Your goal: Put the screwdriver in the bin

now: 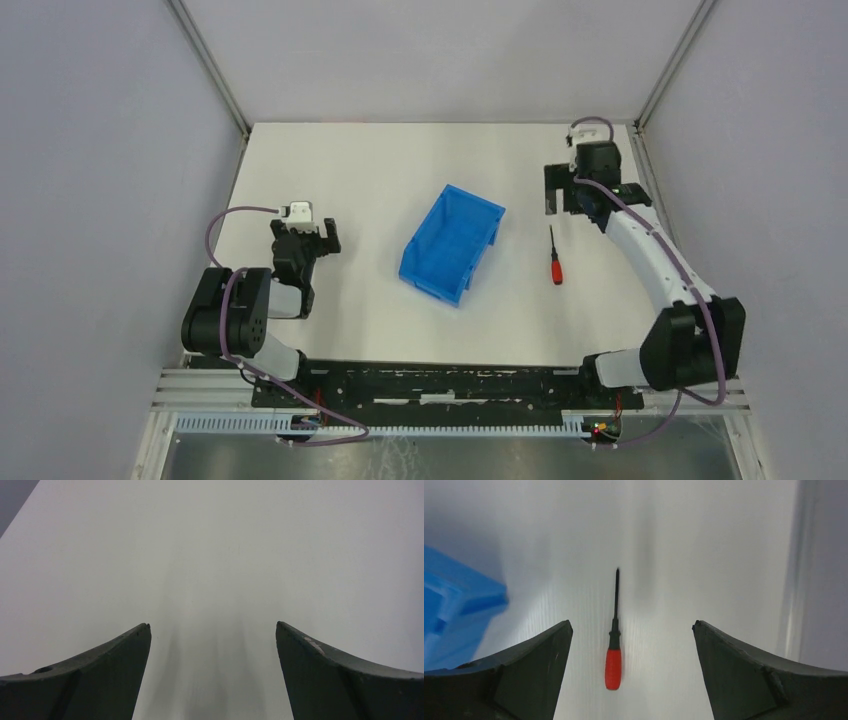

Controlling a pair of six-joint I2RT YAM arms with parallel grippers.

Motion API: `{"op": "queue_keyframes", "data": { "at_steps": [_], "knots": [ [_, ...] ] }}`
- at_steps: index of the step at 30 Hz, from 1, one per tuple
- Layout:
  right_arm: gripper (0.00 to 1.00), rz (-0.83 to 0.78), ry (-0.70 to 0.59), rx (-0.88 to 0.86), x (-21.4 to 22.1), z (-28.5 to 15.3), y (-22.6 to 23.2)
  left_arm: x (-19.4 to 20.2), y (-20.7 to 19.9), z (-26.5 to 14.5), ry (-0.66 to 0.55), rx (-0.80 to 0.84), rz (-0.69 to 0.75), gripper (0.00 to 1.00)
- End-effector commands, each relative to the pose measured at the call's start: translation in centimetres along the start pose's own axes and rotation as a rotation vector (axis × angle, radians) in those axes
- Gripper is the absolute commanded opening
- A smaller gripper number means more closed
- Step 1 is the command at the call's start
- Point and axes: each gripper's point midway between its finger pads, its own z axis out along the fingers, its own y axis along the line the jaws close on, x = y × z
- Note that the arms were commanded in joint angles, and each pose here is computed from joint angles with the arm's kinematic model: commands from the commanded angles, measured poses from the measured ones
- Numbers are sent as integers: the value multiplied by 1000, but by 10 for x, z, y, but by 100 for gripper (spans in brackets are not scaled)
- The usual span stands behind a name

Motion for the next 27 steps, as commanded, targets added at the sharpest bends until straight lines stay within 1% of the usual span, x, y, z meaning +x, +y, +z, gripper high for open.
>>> {"op": "queue_keyframes", "data": {
  "at_steps": [1, 5, 6, 8, 10, 12, 15, 16, 18, 22, 25, 27],
  "knots": [
    [96, -44, 324, -92, 102, 22, 20, -15, -1, 2, -54, -2, -34, 100],
    [83, -34, 429, -153, 150, 50, 38, -15, -1, 2, -53, -2, -34, 100],
    [79, -36, 451, -145, 160, 55, 37, -15, -1, 2, -53, -2, -34, 100],
    [74, -44, 495, -102, 180, 62, 32, -15, -1, 2, -54, -3, -34, 100],
    [66, -45, 518, -81, 195, 67, 29, -15, -1, 2, -54, -4, -34, 100],
    [48, -40, 535, -82, 204, 69, 30, -15, -1, 2, -54, -2, -34, 100],
    [7, -26, 514, -88, 195, 66, 31, -15, -1, 2, -54, -3, -34, 100],
    [0, -22, 496, -88, 185, 63, 30, -15, -1, 2, -54, -3, -34, 100],
    [0, -16, 465, -85, 159, 53, 28, -15, -1, 2, -54, -3, -34, 100],
    [0, -5, 391, -126, 97, 14, 27, -15, -1, 2, -54, -3, -34, 100],
    [0, 21, 302, -130, 59, -10, 23, -15, -1, 2, -54, -3, -34, 100],
    [0, 66, 229, -189, 38, -22, 36, -15, -1, 2, -53, -2, -35, 100]
  ]
}}
